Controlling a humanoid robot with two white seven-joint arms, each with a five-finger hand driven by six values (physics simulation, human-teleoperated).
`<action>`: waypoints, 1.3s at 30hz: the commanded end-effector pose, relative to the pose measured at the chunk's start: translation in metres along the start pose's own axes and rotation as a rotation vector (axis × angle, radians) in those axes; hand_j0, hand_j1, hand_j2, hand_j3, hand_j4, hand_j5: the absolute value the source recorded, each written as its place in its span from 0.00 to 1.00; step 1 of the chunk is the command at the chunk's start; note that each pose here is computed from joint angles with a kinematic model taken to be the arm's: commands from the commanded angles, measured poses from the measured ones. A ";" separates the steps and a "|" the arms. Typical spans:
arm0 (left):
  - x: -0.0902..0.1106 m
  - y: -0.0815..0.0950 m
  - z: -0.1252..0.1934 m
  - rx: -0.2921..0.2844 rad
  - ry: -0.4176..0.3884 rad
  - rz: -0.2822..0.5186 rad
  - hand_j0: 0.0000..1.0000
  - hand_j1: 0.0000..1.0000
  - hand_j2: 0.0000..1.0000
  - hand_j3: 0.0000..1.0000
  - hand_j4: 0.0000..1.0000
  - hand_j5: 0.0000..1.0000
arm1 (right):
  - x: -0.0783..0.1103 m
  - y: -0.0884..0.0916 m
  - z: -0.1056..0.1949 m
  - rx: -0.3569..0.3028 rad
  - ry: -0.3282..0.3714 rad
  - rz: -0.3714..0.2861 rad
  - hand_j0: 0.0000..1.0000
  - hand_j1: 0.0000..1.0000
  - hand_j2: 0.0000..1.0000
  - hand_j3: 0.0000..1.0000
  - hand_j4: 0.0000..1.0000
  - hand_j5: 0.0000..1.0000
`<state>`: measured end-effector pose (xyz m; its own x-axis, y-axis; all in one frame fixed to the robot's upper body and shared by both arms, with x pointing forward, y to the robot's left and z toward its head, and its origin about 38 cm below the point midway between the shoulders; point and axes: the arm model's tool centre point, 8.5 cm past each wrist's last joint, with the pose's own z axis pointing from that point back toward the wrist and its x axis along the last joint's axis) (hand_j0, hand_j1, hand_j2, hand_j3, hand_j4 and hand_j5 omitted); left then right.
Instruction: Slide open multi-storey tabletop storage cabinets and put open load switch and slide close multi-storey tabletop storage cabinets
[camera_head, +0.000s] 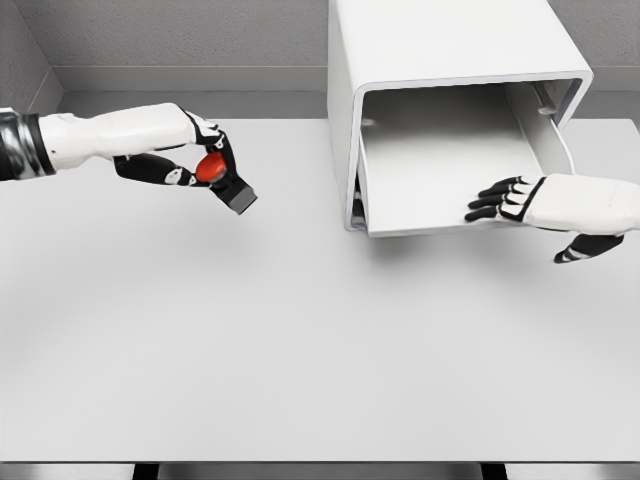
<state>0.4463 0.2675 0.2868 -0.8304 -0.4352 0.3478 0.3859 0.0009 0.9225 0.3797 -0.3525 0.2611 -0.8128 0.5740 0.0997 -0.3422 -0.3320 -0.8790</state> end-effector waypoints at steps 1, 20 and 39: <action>0.003 0.004 -0.001 0.014 -0.011 0.000 0.46 0.46 0.46 0.46 0.46 0.46 | 0.001 0.000 0.007 0.000 0.010 0.000 1.00 1.00 1.00 1.00 1.00 1.00; 0.026 0.044 -0.011 0.063 -0.076 -0.064 0.46 0.46 0.46 0.46 0.46 0.46 | 0.001 0.006 0.036 0.016 0.058 -0.031 1.00 1.00 1.00 1.00 1.00 1.00; 0.051 0.070 -0.045 0.099 -0.178 -0.112 0.46 0.46 0.46 0.46 0.46 0.46 | -0.003 -0.016 0.050 -0.071 0.088 -0.012 1.00 1.00 1.00 1.00 1.00 1.00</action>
<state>0.4495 0.2077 0.3604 -0.9264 -0.2798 0.2521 0.2503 0.0426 0.9672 0.3630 -0.3867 0.2949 -0.7665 0.6386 0.0687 -0.3197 -0.2866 -0.9031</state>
